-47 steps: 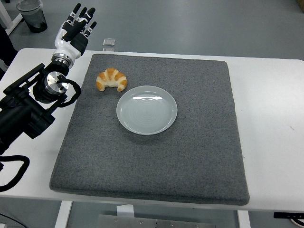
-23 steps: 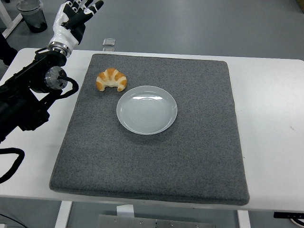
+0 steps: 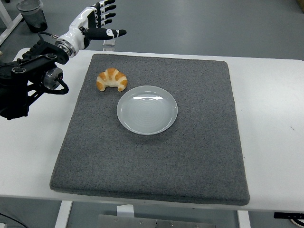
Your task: Place the bread on the plate
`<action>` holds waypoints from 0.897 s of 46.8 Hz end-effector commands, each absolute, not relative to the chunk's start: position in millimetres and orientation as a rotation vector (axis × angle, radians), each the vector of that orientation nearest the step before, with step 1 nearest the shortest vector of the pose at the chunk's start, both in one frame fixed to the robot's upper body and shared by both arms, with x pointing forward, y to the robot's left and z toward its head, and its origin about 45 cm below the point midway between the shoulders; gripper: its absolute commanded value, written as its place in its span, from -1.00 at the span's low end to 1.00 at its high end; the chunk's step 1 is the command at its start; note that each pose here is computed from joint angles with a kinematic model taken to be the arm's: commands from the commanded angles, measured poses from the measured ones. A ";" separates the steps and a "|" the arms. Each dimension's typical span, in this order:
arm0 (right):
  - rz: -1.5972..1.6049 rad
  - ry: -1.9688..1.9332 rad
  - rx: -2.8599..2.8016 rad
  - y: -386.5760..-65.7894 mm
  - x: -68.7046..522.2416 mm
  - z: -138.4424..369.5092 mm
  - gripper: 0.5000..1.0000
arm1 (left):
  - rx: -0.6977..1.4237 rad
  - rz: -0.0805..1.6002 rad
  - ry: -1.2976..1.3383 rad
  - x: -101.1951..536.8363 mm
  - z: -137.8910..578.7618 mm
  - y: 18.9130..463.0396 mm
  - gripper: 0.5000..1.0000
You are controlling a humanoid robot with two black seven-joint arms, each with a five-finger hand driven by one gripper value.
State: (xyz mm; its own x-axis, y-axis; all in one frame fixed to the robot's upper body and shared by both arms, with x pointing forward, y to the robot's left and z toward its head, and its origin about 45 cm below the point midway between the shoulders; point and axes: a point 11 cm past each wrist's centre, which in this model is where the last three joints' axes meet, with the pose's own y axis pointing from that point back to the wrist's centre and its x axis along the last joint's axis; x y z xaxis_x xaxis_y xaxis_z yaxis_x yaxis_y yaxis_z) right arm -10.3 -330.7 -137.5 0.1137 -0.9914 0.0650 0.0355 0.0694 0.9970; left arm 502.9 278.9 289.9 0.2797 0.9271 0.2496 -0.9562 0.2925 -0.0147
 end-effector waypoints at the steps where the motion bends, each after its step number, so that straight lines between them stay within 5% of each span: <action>1: -1.096 -1.129 1.182 -330.7 -10.3 -137.5 0.73 | 0.234 1.224 -0.314 500.1 284.5 278.5 0.93; 22: -1.096 -1.129 1.182 -330.7 -10.3 -137.5 0.72 | 0.611 0.978 -0.732 475.2 246.9 282.0 0.77; 42: -1.096 -1.129 1.182 -330.7 -10.3 -137.5 0.72 | 0.697 0.936 -0.767 471.8 241.7 292.9 0.82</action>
